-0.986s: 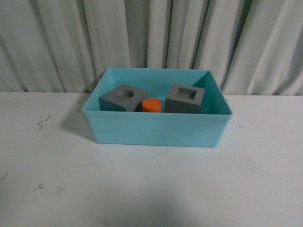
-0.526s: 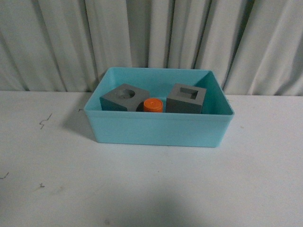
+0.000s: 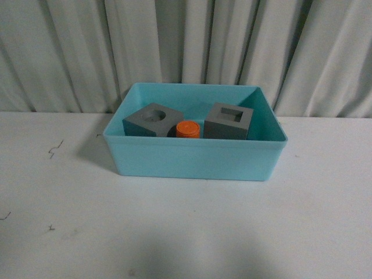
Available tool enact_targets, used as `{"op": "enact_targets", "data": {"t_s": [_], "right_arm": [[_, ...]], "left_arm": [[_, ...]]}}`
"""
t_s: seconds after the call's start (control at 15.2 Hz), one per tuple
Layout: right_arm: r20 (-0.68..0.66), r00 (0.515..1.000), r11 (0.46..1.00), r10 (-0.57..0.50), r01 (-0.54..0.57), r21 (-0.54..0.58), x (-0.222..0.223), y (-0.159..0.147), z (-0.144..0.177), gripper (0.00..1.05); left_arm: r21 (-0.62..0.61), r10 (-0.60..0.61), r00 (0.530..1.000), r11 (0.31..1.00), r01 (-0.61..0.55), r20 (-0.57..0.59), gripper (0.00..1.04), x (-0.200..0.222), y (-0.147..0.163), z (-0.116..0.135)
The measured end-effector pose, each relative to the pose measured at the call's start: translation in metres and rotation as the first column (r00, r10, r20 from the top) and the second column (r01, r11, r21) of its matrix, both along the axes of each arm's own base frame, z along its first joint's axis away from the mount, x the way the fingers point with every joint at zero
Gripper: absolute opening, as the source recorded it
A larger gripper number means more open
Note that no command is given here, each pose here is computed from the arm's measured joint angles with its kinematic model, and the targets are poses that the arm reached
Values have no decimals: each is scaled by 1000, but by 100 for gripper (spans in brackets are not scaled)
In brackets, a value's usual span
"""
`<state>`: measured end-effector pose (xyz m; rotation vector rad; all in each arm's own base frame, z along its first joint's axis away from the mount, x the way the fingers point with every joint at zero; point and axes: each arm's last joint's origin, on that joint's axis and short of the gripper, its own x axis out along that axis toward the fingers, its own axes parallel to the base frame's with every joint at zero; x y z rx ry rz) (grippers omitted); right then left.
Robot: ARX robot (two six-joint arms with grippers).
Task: Place gray and orange parts in blue box
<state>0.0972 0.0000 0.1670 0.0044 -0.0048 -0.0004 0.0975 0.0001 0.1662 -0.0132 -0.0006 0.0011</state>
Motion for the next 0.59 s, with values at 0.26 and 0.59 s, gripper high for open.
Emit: {"op": "enact_targets", "data": {"t_s": [0.26,0.59], "right_arm": [[0,1000,1000,0,0,0,0,0,0,98],[0,1000,1000,0,0,0,0,0,0,98]], "left_arm": [[0,0,1000,1000,0,0,98,0,0,0],[0,0,1000,1000,0,0,98,0,0,0]]}}
